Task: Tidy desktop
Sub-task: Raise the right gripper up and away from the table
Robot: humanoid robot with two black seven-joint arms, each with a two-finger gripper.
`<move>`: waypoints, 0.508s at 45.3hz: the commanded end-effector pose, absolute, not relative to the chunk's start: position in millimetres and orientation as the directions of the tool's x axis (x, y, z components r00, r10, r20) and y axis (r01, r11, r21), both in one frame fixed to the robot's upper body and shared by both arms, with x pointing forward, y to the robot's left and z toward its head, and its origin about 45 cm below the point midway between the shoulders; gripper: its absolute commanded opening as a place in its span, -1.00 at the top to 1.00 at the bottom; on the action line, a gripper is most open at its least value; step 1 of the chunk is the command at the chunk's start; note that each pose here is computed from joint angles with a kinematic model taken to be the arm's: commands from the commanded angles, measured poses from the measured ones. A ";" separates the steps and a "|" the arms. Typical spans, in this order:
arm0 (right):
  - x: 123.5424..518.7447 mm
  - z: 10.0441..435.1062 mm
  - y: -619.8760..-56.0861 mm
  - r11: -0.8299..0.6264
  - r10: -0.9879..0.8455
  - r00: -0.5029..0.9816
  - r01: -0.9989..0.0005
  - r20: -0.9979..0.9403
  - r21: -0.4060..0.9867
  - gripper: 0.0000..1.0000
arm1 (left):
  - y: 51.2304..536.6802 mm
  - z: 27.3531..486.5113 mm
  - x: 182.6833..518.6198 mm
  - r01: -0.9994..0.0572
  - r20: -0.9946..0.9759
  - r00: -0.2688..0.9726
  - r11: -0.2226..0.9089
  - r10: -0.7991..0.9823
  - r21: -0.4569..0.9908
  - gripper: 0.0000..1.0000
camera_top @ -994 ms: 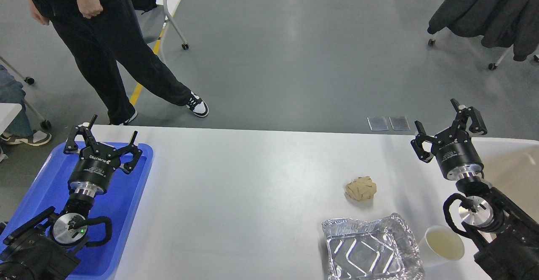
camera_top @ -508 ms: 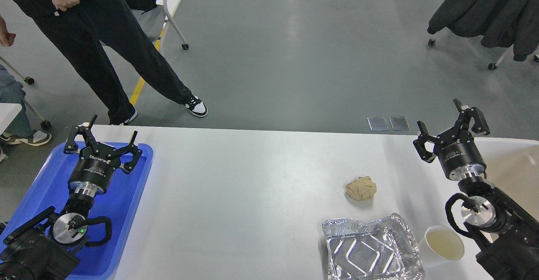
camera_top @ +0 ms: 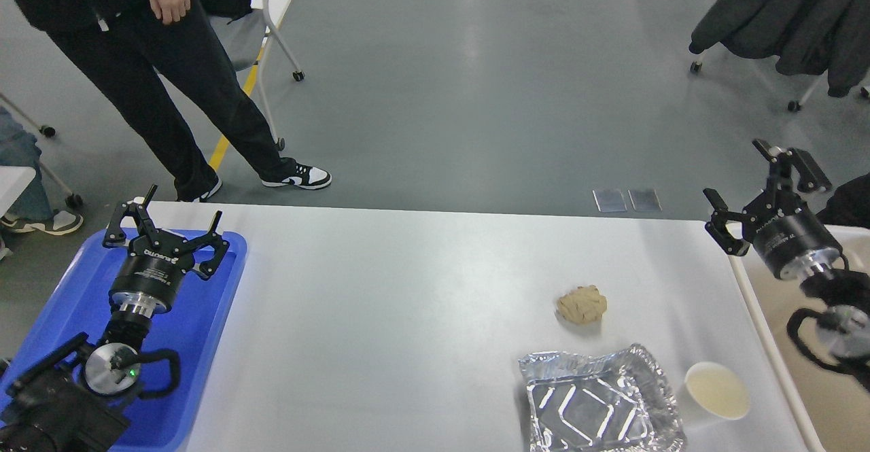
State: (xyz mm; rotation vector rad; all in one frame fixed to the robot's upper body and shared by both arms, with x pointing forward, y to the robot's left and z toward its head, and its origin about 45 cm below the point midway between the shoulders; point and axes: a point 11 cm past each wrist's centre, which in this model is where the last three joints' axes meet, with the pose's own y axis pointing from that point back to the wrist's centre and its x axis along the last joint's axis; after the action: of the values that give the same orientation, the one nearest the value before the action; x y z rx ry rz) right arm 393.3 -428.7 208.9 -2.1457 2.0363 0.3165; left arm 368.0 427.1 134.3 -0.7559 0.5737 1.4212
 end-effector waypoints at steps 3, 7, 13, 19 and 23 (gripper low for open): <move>369.8 249.3 -473.9 -0.161 -0.972 0.199 -0.952 0.127 0.261 -1.00 | 427.0 134.2 367.9 -0.993 -0.751 0.084 -0.010 0.655 -0.120 -0.98; 374.6 264.2 -478.7 -0.164 -0.951 0.229 -0.942 0.206 0.294 -1.00 | 427.0 134.2 367.9 -0.993 -0.751 0.084 -0.010 0.655 -0.120 -0.98; 381.9 279.2 -476.2 -0.184 -0.911 0.288 -0.924 0.295 0.335 -1.00 | 426.9 134.3 367.9 -0.993 -0.752 0.086 -0.009 0.654 -0.121 -0.98; 393.5 302.1 -470.5 -0.199 -0.861 0.336 -0.913 0.381 0.356 -1.00 | 426.9 134.3 367.9 -0.993 -0.752 0.086 -0.009 0.654 -0.121 -0.98; 396.8 316.3 -473.7 -0.187 -0.832 0.348 -0.909 0.433 0.372 -1.00 | 426.9 134.3 367.9 -0.993 -0.752 0.086 -0.009 0.654 -0.121 -0.98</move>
State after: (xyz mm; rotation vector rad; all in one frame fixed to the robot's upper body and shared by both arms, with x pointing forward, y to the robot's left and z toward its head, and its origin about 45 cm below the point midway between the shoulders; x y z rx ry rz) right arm 393.9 -457.0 277.7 -2.8426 2.1387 -0.0578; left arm 368.0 427.0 134.2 -0.7561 0.5740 1.4212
